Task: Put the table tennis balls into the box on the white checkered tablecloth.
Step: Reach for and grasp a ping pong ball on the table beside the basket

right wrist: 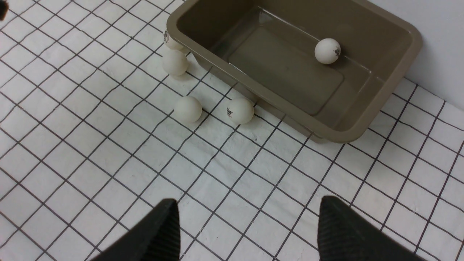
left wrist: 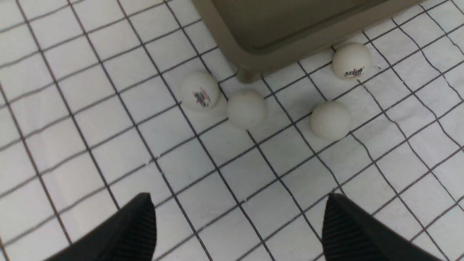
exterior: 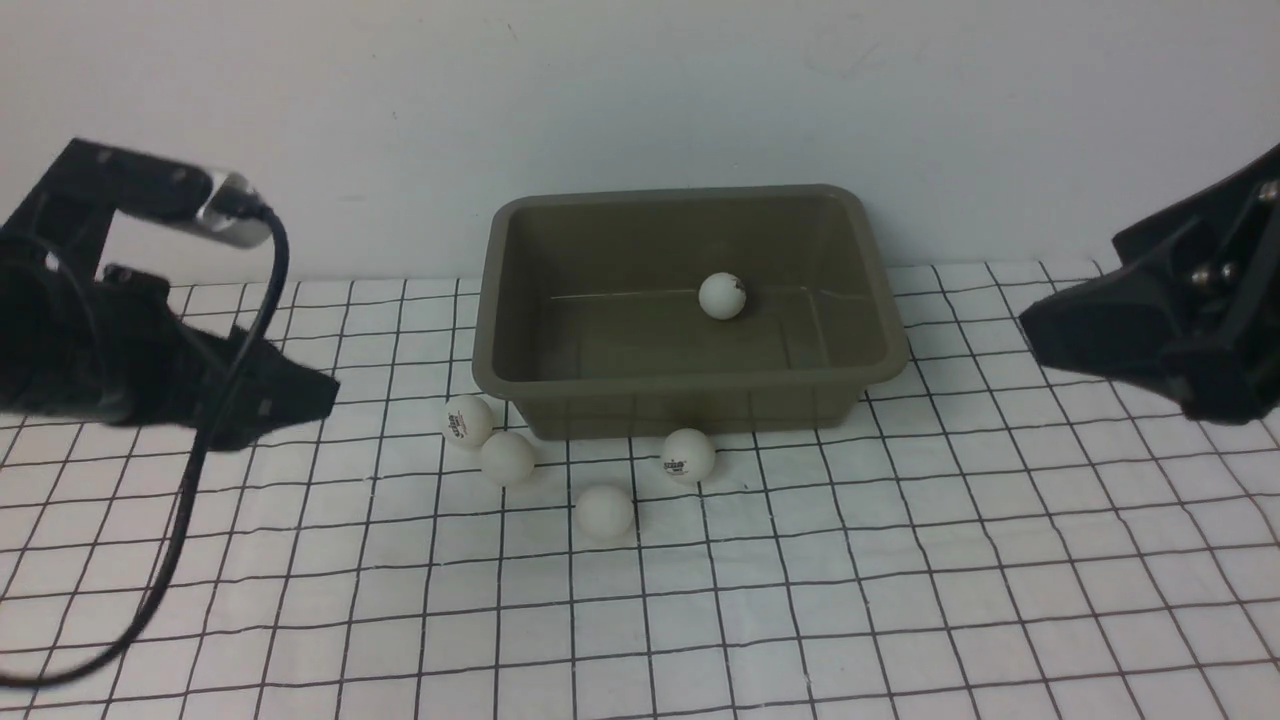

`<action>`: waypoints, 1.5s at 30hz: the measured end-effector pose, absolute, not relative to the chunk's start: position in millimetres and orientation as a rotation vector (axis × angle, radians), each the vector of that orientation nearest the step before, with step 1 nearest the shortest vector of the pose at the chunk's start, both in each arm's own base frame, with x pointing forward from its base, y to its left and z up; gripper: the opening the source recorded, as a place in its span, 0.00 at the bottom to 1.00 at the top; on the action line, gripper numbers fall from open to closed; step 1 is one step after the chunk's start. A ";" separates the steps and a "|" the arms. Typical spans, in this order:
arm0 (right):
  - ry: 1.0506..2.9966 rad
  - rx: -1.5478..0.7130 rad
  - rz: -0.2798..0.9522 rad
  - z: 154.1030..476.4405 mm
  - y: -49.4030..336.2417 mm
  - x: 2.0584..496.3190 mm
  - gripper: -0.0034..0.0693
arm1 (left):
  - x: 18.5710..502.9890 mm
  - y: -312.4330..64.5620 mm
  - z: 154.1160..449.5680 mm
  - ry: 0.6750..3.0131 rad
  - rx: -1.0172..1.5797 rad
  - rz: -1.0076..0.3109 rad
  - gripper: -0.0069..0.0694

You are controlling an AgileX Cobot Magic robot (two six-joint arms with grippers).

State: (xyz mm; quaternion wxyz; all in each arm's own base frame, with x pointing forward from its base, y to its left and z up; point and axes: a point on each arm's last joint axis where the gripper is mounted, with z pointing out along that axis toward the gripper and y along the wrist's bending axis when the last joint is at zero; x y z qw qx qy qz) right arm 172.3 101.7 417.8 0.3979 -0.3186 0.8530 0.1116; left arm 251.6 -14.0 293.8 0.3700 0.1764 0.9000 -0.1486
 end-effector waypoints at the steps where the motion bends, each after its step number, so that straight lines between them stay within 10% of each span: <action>1: 2.163 -0.809 0.282 417.6 101.6 172.1 0.68 | 262.1 -13.7 294.4 2.318 0.478 -0.393 0.81; 14: 2.157 -0.812 0.280 417.9 101.8 172.4 0.68 | 375.5 -9.0 271.6 2.347 0.954 -0.537 0.81; 45: 2.168 -0.748 0.313 418.9 102.3 173.1 0.68 | 432.6 -32.1 157.3 2.413 0.799 -0.603 0.81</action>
